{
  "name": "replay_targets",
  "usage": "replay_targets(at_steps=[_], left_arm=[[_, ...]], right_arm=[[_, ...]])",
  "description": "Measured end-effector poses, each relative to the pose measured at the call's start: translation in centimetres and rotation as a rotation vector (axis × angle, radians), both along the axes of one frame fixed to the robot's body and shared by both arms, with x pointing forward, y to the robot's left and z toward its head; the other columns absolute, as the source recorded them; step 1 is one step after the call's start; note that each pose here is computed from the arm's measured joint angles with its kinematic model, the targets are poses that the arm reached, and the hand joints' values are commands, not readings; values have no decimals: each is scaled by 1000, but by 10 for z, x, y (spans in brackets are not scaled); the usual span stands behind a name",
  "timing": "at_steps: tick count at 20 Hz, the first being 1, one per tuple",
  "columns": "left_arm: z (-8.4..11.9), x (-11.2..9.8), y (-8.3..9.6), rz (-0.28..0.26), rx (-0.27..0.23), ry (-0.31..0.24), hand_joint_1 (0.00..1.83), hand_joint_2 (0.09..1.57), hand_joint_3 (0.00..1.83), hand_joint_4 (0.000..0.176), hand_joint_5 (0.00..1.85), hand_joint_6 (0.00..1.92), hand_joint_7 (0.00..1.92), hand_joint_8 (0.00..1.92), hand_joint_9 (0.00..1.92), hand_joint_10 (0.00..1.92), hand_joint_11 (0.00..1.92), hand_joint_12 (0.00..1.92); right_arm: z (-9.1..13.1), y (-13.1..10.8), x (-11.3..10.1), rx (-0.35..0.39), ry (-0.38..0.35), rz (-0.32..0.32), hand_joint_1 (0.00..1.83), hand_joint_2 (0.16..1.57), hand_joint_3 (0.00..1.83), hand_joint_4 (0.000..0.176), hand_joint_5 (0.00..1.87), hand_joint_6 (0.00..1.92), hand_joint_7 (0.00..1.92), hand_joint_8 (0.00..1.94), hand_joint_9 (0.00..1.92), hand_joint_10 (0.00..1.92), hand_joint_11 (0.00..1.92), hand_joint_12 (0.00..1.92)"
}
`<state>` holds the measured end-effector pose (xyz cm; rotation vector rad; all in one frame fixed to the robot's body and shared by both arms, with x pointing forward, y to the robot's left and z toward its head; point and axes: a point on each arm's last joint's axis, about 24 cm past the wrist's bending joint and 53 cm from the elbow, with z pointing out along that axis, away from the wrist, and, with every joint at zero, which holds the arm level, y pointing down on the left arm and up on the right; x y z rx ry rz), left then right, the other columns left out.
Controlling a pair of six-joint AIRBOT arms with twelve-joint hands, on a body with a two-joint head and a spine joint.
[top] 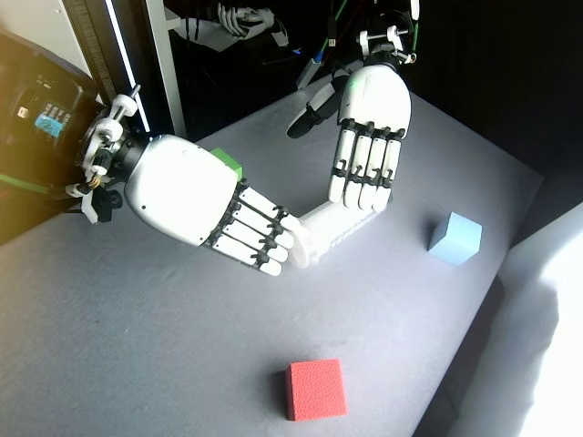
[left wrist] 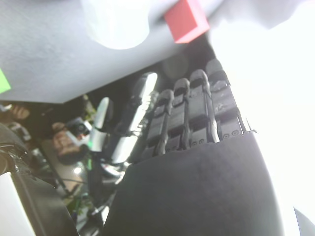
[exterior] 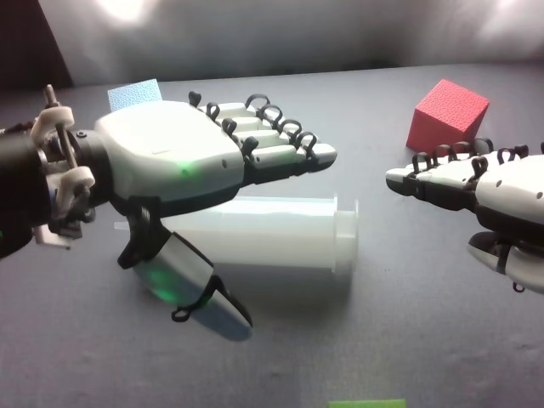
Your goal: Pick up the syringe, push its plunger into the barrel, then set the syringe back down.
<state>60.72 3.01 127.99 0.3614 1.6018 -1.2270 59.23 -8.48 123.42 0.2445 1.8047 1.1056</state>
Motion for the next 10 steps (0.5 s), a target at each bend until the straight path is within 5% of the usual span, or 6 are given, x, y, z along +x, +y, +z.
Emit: replay_targets(at_steps=[10], left_arm=[[-1,-8,-5,-15,-7,16,569,755,0,0,19,4,80,6,64,6,0,249]], right_arm=[[1,-1,1,3,-4,-8,1143,1534,1,0,32,2,0,0,0,0,11,9]])
